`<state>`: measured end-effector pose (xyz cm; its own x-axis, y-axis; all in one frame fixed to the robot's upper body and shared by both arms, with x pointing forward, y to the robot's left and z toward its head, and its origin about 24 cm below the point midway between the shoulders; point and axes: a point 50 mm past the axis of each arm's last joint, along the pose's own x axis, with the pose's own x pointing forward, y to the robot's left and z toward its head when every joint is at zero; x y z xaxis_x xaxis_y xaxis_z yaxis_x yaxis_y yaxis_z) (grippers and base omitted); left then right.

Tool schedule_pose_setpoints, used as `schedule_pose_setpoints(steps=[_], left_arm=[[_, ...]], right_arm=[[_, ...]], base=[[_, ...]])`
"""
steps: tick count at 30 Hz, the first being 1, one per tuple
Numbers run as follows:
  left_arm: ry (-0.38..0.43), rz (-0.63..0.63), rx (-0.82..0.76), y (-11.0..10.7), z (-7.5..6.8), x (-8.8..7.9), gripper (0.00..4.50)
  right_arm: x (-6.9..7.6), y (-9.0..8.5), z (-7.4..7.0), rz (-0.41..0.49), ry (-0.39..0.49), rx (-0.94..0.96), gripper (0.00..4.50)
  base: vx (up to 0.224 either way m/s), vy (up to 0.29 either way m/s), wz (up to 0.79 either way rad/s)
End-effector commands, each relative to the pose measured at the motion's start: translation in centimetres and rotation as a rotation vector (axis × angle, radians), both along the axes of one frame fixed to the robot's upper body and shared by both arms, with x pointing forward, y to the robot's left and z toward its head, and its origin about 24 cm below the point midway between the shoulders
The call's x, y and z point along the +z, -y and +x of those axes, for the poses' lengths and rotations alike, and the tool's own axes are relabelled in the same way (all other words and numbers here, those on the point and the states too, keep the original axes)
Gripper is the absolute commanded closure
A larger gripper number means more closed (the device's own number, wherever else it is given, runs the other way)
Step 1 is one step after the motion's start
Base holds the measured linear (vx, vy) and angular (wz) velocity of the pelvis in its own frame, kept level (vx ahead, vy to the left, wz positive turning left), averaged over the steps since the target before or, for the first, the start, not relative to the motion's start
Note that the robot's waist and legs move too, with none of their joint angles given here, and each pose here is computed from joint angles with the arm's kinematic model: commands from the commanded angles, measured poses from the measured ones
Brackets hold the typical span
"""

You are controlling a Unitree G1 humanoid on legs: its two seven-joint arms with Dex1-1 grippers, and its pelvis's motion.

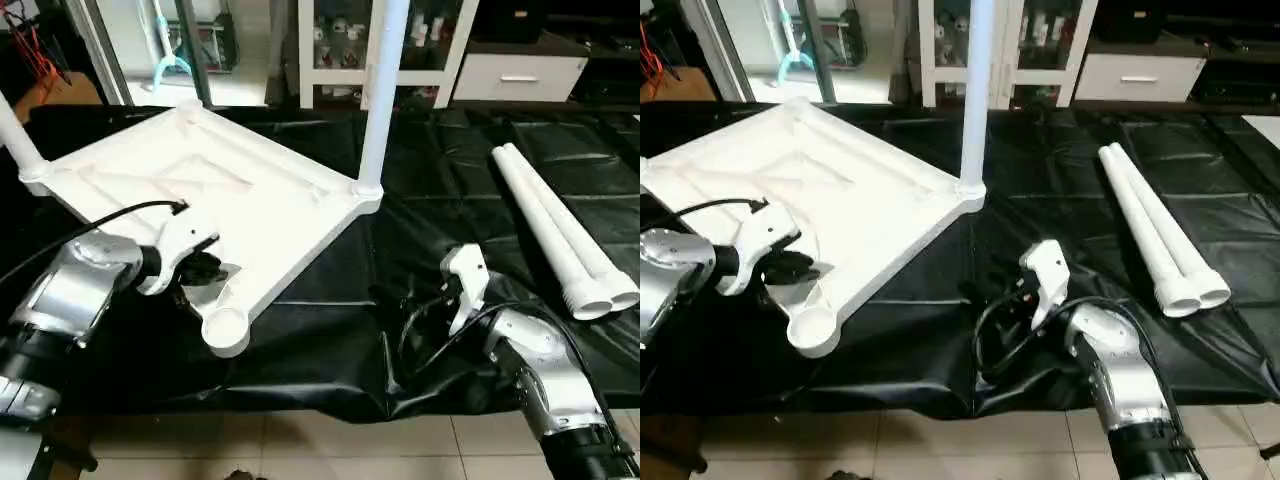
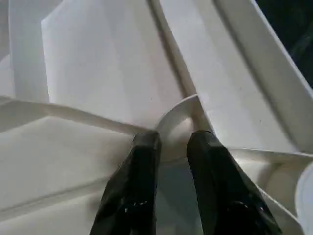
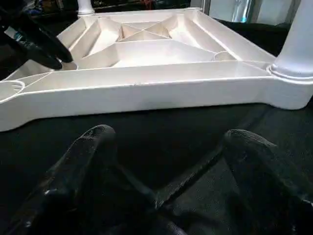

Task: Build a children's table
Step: Rotate table base

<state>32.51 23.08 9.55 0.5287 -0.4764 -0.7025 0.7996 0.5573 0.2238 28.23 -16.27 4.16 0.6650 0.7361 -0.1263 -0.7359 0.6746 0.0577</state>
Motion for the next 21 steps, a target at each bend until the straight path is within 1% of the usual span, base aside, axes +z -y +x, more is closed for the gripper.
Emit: schedule_pose_setpoints(steps=[1, 3, 4, 5, 7, 8, 9, 10, 11, 13, 15, 16, 19, 20, 21], left_arm=[[-0.041, 0.059, 0.020, -0.5, 0.0, -1.0, 3.27], [-0.036, 0.052, 0.022, -0.2, 0.2, -1.1, 3.27], [-0.033, 0.040, 0.013, 0.7, 0.6, -1.3, 3.27], [-0.033, 0.040, 0.013, 0.7, 0.6, -1.3, 3.27], [-0.022, 0.019, 0.012, 1.8, 1.0, -1.7, 3.27], [-0.019, 0.016, 0.012, 2.0, 1.1, -1.7, 3.27], [0.013, -0.029, 0.023, 3.7, 1.7, -2.0, 3.27], [0.024, -0.055, 0.029, 4.4, 1.9, -2.0, 3.27], [0.026, -0.060, 0.030, 4.6, 2.0, -2.0, 3.27], [0.093, -0.160, 0.060, 6.9, 3.1, -1.7, 3.27], [0.112, -0.191, 0.074, 7.5, 3.4, -1.5, 3.27], [0.201, -0.273, 0.120, 8.7, 4.4, -0.4, 3.27], [0.305, -0.394, 0.171, 9.9, 5.4, 1.4, 3.27], [0.373, -0.473, 0.207, 10.2, 6.0, 2.7, 3.27], [0.394, -0.499, 0.220, 10.2, 6.2, 3.2, 3.27]], right_arm=[[0.7, 0.4, 0.1, -0.010, 0.035, -0.013, 0.65], [0.7, 0.4, 0.1, -0.010, 0.035, -0.014, 0.65], [0.7, 0.3, 0.2, -0.010, 0.037, -0.015, 0.65], [0.7, 0.3, 0.2, -0.010, 0.037, -0.015, 0.65], [0.7, 0.3, 0.3, -0.011, 0.038, -0.016, 0.65], [0.7, 0.3, 0.3, -0.012, 0.038, -0.016, 0.65], [0.7, 0.3, 0.3, -0.012, 0.040, -0.019, 0.65], [0.7, 0.3, 0.3, -0.012, 0.041, -0.020, 0.65], [0.7, 0.3, 0.3, -0.012, 0.041, -0.021, 0.65], [0.8, 0.3, 0.3, -0.013, 0.043, -0.026, 0.65], [0.8, 0.3, 0.3, -0.013, 0.044, -0.027, 0.65], [0.8, 0.3, 0.3, -0.014, 0.045, -0.029, 0.65], [0.8, 0.4, 0.3, -0.015, 0.046, -0.032, 0.65], [0.8, 0.4, 0.3, -0.016, 0.046, -0.033, 0.65], [0.8, 0.4, 0.3, -0.016, 0.046, -0.033, 0.65]], base=[[0.000, 0.000, 0.00], [0.000, 0.000, 0.00], [0.000, 0.000, 0.00], [0.000, 0.000, 0.00], [0.000, 0.000, 0.00], [0.000, 0.000, 0.00], [0.000, 0.000, 0.00], [0.000, 0.000, 0.00], [0.000, 0.000, 0.00], [0.000, 0.000, 0.00], [0.000, 0.000, 0.00], [0.000, 0.000, 0.00], [0.000, 0.000, 0.00], [0.000, 0.000, 0.00], [0.000, 0.000, 0.00]])
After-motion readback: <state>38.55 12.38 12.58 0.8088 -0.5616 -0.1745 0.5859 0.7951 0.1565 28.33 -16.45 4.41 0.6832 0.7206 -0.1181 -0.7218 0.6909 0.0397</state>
